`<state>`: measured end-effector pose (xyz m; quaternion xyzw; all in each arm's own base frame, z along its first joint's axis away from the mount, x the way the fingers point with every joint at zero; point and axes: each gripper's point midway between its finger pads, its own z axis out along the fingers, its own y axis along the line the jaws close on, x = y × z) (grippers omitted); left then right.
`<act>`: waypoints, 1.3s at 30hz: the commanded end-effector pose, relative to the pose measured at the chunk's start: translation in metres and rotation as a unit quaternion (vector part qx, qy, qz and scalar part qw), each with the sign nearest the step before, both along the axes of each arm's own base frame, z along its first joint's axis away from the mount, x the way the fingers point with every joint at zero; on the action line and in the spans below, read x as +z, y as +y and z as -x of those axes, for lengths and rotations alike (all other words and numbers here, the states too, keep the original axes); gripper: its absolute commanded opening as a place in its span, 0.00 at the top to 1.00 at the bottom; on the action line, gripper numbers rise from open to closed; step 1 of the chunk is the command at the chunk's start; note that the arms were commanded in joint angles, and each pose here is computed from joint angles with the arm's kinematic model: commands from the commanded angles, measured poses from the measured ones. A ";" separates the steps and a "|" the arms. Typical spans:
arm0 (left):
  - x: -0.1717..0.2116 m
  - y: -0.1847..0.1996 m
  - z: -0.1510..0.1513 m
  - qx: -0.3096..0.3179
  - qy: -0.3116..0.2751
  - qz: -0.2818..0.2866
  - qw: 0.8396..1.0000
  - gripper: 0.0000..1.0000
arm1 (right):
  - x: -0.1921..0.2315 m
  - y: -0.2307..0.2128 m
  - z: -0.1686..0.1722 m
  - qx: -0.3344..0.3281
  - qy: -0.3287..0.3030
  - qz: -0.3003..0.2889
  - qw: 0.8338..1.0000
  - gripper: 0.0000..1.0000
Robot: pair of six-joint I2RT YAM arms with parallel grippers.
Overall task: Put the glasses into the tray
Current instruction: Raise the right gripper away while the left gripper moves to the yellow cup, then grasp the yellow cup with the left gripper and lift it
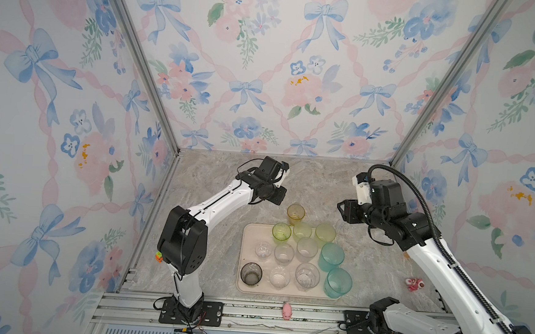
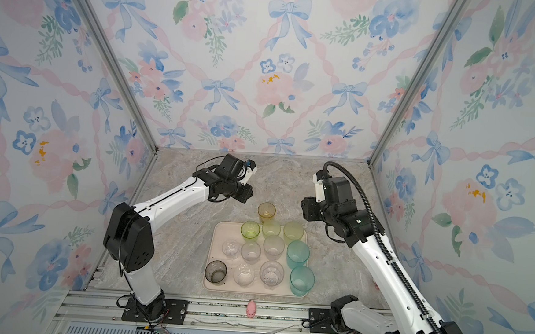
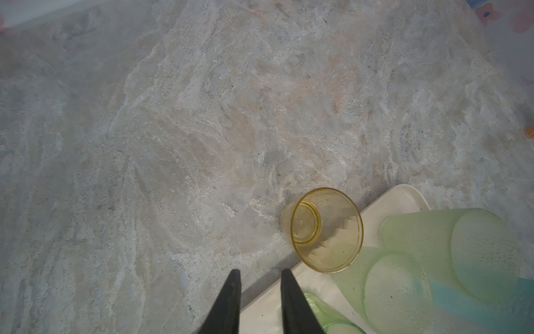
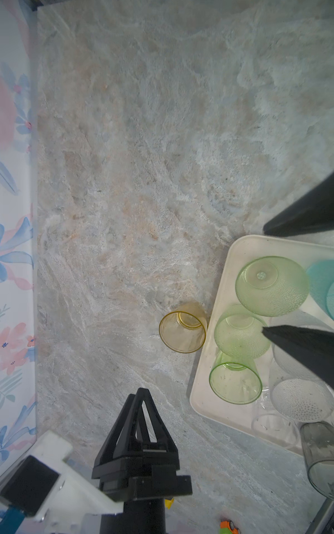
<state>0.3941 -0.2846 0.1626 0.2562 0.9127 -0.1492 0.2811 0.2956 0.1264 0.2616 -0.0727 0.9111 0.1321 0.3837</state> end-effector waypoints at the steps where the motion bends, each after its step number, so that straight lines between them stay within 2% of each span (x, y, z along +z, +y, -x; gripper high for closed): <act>1: -0.015 -0.010 0.007 -0.024 0.018 -0.036 0.999 0.74 | -0.005 0.002 -0.005 0.001 0.002 -0.013 1.000 0.47; 14: -0.035 -0.032 0.005 -0.043 0.033 -0.058 0.997 0.67 | -0.017 -0.002 -0.009 0.004 0.013 -0.014 1.000 0.47; 39: -0.077 -0.041 0.005 -0.058 0.084 -0.077 0.992 0.81 | -0.024 -0.013 -0.006 -0.005 0.015 -0.022 1.000 0.47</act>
